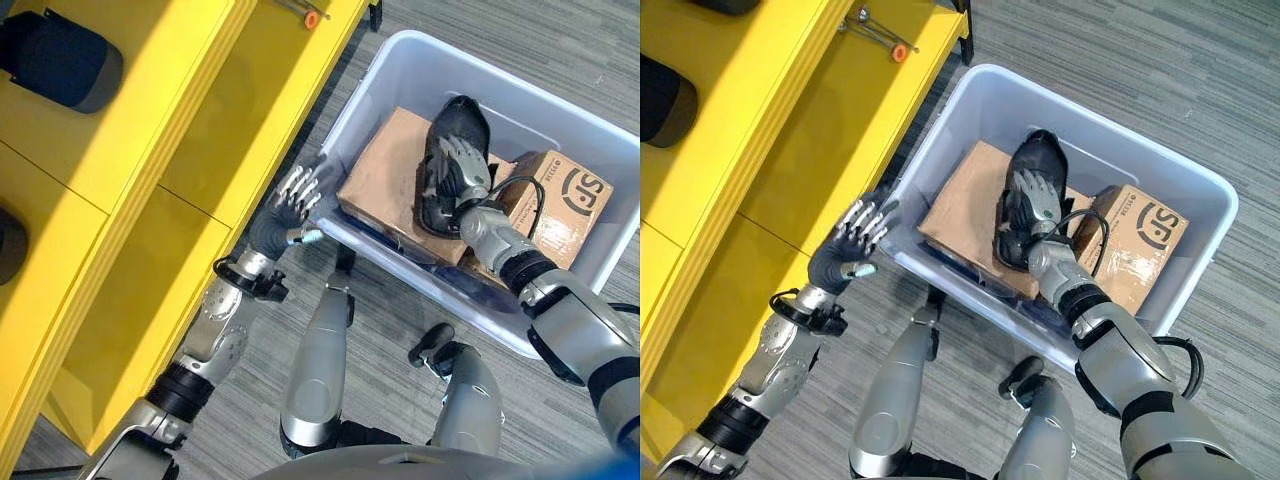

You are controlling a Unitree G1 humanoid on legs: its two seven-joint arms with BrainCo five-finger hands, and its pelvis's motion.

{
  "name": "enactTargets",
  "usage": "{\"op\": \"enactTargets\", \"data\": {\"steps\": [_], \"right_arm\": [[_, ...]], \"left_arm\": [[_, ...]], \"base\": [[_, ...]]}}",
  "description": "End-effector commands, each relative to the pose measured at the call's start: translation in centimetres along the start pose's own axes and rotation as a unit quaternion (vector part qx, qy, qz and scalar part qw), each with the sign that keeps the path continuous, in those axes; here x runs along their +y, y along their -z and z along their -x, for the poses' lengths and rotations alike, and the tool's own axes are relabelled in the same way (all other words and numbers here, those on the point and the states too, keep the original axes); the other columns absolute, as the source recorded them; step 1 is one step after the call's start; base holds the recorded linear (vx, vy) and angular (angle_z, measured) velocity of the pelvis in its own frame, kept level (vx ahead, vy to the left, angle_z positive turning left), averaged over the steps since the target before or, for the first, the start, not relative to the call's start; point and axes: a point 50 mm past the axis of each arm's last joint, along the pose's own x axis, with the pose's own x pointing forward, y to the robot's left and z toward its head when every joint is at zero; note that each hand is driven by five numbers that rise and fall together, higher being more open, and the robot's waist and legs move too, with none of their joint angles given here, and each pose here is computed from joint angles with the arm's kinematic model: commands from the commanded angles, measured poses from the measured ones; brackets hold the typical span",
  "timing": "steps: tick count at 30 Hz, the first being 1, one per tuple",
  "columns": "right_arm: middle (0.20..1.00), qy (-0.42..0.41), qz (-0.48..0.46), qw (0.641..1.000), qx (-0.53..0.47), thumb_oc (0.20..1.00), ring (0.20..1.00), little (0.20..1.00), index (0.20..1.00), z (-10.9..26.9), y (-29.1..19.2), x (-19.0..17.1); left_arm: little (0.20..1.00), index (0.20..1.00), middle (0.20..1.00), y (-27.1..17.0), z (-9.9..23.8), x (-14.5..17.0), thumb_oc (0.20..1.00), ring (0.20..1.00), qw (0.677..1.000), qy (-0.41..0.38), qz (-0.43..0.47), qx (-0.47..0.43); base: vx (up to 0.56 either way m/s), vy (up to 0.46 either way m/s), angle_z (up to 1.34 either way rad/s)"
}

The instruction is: Move parts from the plastic box to the shelf.

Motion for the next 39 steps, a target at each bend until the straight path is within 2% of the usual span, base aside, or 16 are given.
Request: {"op": "enactTargets", "data": {"steps": [1,7,9,13,22,24,25,26,30,31,32,37,38,39], "right_arm": [[1.000,0.074,-0.094,0.992,-0.035,1.000,1.000,1.000,1.000,-0.6,-1.7,-1.7],[1.000,0.149,-0.265,0.950,-0.073,1.000,1.000,1.000,1.000,0.6,-4.4,-3.4],[1.000,0.168,-0.284,0.940,-0.086,1.000,1.000,1.000,1.000,1.3,-4.9,-3.8],[1.000,0.189,-0.291,0.932,-0.108,1.000,1.000,1.000,1.000,3.2,-5.1,-4.5],[1.000,0.221,-0.264,0.923,-0.171,1.000,1.000,1.000,1.000,6.9,-4.8,-6.6],[1.000,0.217,-0.252,0.924,-0.188,1.000,1.000,1.000,1.000,7.2,-5.0,-7.4],[1.000,0.219,-0.242,0.925,-0.195,1.000,1.000,1.000,1.000,7.4,-5.1,-7.6],[1.000,0.221,-0.236,0.925,-0.198,1.000,1.000,1.000,1.000,7.4,-5.3,-7.8],[1.000,0.227,-0.224,0.928,-0.193,1.000,1.000,1.000,1.000,7.9,-5.0,-8.0],[1.000,0.228,-0.221,0.929,-0.191,1.000,1.000,1.000,1.000,8.0,-4.9,-8.0],[1.000,0.235,-0.210,0.932,-0.179,1.000,1.000,1.000,1.000,8.2,-4.5,-7.8],[1.000,0.240,-0.202,0.937,-0.151,1.000,1.000,1.000,1.000,8.5,-3.8,-6.8],[1.000,0.234,-0.203,0.940,-0.143,1.000,1.000,1.000,1.000,8.4,-3.6,-6.5],[1.000,0.228,-0.203,0.941,-0.145,1.000,1.000,1.000,1.000,8.3,-3.8,-6.3]], "left_arm": [[1.000,1.000,1.000,-2.3,-1.4,-1.2,1.000,1.000,0.996,-0.007,-0.027,-0.081],[1.000,1.000,1.000,-3.8,-3.4,-2.8,1.000,1.000,0.992,0.002,-0.023,-0.127],[1.000,1.000,1.000,-4.0,-4.1,-3.1,1.000,1.000,0.991,-0.007,-0.033,-0.129],[1.000,1.000,1.000,-3.4,-5.1,-3.4,1.000,1.000,0.993,-0.032,-0.041,-0.109],[1.000,1.000,1.000,-0.2,-4.7,-2.3,1.000,1.000,0.979,-0.200,-0.037,-0.015],[1.000,1.000,1.000,0.2,-4.2,-1.5,1.000,1.000,0.961,-0.274,-0.047,-0.004],[1.000,1.000,1.000,0.4,-3.9,-0.7,1.000,1.000,0.937,-0.343,-0.063,-0.002],[1.000,1.000,1.000,0.1,-3.7,-0.4,1.000,1.000,0.922,-0.376,-0.093,-0.021],[1.000,1.000,1.000,-1.1,-3.2,0.9,1.000,1.000,0.865,-0.469,-0.162,-0.076],[1.000,1.000,1.000,-1.2,-3.1,0.9,1.000,1.000,0.859,-0.476,-0.166,-0.082],[1.000,1.000,1.000,-2.1,-2.3,1.4,1.000,1.000,0.813,-0.536,-0.187,-0.128],[1.000,1.000,1.000,-3.6,-1.0,1.9,1.000,1.000,0.733,-0.596,-0.253,-0.208],[1.000,1.000,1.000,-3.8,-0.7,2.4,1.000,1.000,0.705,-0.613,-0.286,-0.214],[1.000,1.000,1.000,-3.0,-0.7,3.0,1.000,1.000,0.698,-0.623,-0.299,-0.187]], "base": [[0.00,0.000,0.00],[-0.04,0.026,-0.11],[-0.12,0.038,-0.28],[-0.05,0.039,-0.40],[-0.01,0.055,-0.62],[0.05,-0.014,-0.72],[0.06,-0.042,-0.85],[0.05,-0.056,-0.79],[-0.01,-0.092,-0.33],[0.01,-0.132,-0.14],[0.01,-0.112,-0.10],[0.01,-0.094,0.01],[0.00,-0.077,0.10],[-0.01,-0.083,0.06]]}}
